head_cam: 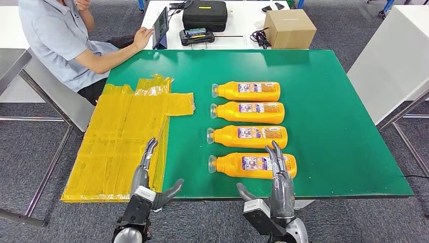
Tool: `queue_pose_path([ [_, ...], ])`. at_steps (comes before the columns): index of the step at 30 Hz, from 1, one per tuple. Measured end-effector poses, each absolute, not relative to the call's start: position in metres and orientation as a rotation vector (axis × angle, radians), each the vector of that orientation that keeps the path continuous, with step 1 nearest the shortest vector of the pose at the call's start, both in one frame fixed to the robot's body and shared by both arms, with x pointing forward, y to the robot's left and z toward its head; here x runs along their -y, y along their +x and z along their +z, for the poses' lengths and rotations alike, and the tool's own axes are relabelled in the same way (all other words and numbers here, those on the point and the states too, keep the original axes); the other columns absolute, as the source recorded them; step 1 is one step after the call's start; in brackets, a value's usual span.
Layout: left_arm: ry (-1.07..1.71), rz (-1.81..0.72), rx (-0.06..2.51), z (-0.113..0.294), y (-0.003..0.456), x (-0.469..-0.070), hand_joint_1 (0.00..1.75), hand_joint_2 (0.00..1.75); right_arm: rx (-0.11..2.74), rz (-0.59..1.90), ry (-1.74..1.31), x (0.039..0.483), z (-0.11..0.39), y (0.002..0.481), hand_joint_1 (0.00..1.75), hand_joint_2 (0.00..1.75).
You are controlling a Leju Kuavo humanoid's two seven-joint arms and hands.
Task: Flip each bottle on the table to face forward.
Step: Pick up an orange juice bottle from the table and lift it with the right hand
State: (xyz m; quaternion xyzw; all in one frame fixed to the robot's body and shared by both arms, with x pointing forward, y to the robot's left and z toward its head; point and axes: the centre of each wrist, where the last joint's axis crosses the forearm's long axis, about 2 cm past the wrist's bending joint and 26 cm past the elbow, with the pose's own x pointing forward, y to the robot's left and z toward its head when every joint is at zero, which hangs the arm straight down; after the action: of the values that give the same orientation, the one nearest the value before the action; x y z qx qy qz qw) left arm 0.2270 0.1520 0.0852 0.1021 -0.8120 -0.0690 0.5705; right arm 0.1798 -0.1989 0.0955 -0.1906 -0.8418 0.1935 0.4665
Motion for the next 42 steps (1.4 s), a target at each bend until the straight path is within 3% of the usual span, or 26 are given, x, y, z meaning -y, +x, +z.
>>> queue_pose_path([
  [23,0.087,-0.215,1.937,0.092,0.261,-0.114,0.00,1.75,1.809,1.098,-0.648,0.262,0.079,0.221,0.00,1.75],
  [42,0.070,-0.212,1.950,0.100,0.265,-0.107,0.00,1.75,1.626,1.321,-0.703,0.279,0.081,0.259,0.00,1.75],
])
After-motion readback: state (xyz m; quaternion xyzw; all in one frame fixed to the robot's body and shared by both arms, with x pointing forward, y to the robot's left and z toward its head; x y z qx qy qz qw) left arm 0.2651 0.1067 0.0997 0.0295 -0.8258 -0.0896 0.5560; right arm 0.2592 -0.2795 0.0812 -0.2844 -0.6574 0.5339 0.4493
